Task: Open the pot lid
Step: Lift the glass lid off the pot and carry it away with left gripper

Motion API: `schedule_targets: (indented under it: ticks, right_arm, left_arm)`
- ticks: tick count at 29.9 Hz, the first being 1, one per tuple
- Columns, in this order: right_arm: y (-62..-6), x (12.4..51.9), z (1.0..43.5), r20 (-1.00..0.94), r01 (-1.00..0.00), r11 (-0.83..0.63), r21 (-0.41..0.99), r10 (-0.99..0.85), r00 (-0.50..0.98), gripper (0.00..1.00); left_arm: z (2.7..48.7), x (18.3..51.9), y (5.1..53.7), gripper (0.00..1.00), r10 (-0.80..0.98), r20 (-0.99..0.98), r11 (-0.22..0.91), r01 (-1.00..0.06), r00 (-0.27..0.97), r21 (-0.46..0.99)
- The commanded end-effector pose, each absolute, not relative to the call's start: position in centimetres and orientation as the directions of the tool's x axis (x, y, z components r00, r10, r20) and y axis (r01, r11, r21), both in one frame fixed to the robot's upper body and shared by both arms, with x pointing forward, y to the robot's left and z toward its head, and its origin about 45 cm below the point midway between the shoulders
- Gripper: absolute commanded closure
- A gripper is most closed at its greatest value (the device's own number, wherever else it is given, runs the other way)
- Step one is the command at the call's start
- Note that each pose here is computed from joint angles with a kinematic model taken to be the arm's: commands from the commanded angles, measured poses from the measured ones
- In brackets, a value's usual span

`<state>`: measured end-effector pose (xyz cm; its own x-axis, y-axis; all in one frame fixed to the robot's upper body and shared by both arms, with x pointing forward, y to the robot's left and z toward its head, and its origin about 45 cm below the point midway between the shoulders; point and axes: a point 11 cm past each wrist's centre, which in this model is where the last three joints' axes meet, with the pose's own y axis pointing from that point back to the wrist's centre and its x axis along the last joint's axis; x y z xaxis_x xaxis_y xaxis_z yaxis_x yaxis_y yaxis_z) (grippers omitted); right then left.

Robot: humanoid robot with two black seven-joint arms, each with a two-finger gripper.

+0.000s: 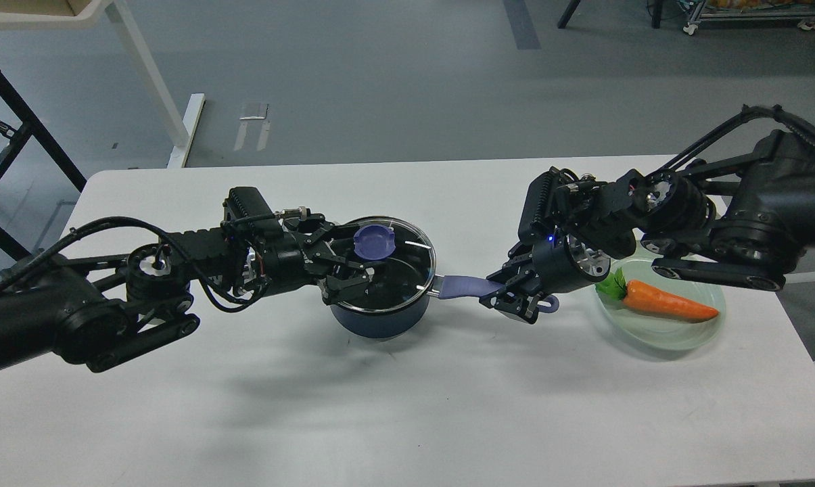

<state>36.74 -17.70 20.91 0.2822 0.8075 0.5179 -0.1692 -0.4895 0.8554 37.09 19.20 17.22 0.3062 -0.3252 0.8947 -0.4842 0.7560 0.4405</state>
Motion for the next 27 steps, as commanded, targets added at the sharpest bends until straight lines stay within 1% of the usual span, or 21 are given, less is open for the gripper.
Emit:
schedule_targets:
  ticks: [1,3,7,11,15,20,27]
  right_arm:
    - [-17.7,36.7,20.8,0.515,-0.167,-0.488,0.857,0.808,0.285,0.77]
    - [-17.7,36.7,20.8,0.515,-0.167,-0.488,0.857,0.808,0.285,0.77]
    - [-17.7,36.7,20.8,0.515,-0.168,-0.487,0.857,0.808,0.285,0.77]
    - [-17.9,36.7,20.8,0.514,-0.170,-0.486,0.858,0.808,0.287,0.77]
    - [-17.9,36.7,20.8,0.514,-0.170,-0.486,0.858,0.808,0.287,0.76]
    - [-18.2,36.9,20.9,0.515,-0.176,-0.484,0.857,0.806,0.291,0.76]
    - [-18.7,36.9,20.9,0.512,-0.182,-0.479,0.859,0.805,0.300,0.76]
  left_arm:
    - [17.4,37.3,19.3,0.35,-0.317,0.901,0.756,-0.495,0.295,0.428]
    - [17.5,37.4,19.3,0.38,-0.314,0.903,0.757,-0.496,0.292,0.424]
    - [17.6,37.4,19.3,0.51,-0.313,0.904,0.758,-0.496,0.293,0.423]
    - [17.8,37.5,19.7,0.57,-0.309,0.906,0.759,-0.499,0.291,0.419]
    - [18.1,37.4,19.9,0.59,-0.303,0.912,0.764,-0.502,0.277,0.406]
    - [19.5,37.4,22.1,0.59,-0.280,0.923,0.758,-0.529,0.263,0.381]
    - [21.8,37.2,31.0,0.59,-0.258,0.914,0.660,-0.634,0.312,0.403]
